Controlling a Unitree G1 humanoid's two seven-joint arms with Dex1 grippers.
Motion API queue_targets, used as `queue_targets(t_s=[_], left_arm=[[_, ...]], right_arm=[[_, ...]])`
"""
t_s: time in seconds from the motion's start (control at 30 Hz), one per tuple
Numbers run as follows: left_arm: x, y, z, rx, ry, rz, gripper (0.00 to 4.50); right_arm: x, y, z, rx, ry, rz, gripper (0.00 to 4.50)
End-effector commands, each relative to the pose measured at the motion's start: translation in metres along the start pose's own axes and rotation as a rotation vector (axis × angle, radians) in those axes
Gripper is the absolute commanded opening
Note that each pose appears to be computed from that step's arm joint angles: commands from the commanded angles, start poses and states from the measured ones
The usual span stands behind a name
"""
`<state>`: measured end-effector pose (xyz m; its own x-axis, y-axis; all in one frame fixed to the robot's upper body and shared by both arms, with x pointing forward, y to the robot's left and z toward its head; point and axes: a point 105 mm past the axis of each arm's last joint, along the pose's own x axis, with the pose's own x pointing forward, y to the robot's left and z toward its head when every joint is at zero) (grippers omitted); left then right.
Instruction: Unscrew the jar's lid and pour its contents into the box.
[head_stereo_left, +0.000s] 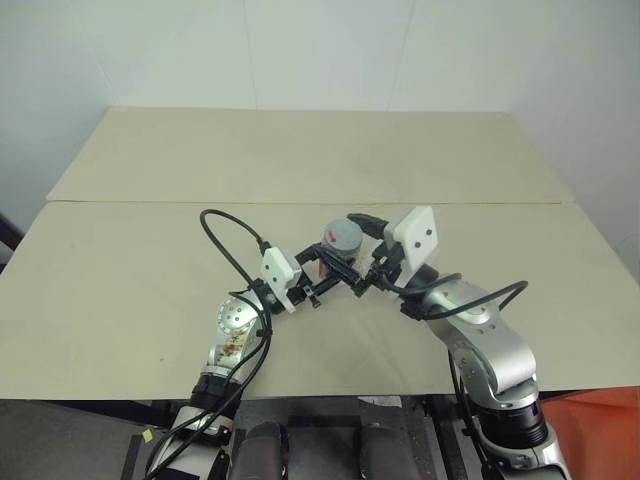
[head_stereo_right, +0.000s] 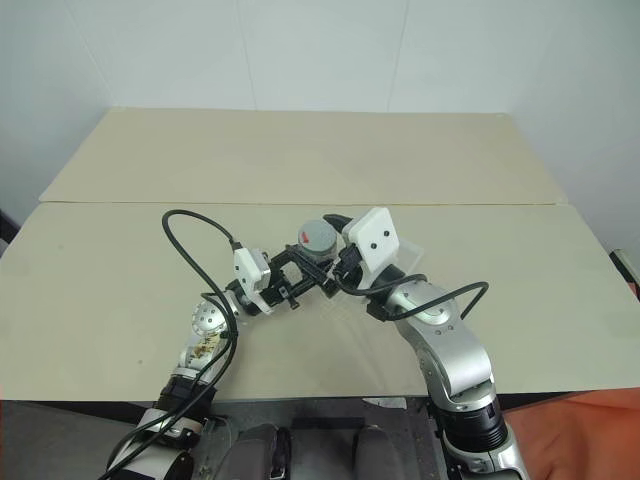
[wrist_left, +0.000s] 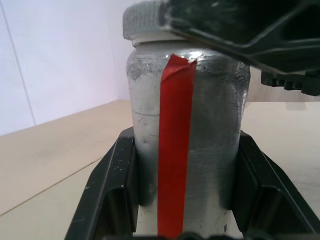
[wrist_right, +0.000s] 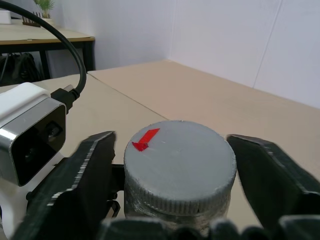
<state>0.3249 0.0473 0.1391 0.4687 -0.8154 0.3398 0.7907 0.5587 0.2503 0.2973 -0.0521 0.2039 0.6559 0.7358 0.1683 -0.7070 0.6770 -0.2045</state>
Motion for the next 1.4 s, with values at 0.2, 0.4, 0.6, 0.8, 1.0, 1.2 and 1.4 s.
queue_targets(t_s=[0.2,0.4,0.6,0.8,1.0,1.2,1.4], left_arm=[[0.001,0.001,0.009,0.032,-0.03,-0.008,1.97],[-0.001,0.0,0.006,0.033,-0.02,-0.013,1.97],[-0.002,0.001,0.006,0.041,-0.015,-0.014,1.97],[-0.005,-0.002,0.004,0.036,-0.005,-0.019,1.97],[-0.005,-0.006,0.004,0.014,-0.002,-0.043,1.97],[-0.005,-0.01,0.004,-0.001,-0.005,-0.081,1.97],[-0.008,-0.021,0.012,-0.068,-0.038,-0.186,1.97]], right_arm=[[-0.002,-0.001,0.012,-0.026,-0.039,-0.011,2.77],[-0.002,0.001,0.015,0.026,-0.055,0.008,2.77],[-0.004,0.002,0.024,0.158,-0.083,0.054,2.77],[-0.007,-0.002,0.03,0.182,-0.096,0.049,2.77],[-0.009,0.006,0.034,-0.055,-0.102,0.084,2.77],[-0.012,0.015,0.037,-0.078,-0.159,0.169,2.77],[-0.012,0.013,0.034,-0.075,-0.157,0.266,2.77]])
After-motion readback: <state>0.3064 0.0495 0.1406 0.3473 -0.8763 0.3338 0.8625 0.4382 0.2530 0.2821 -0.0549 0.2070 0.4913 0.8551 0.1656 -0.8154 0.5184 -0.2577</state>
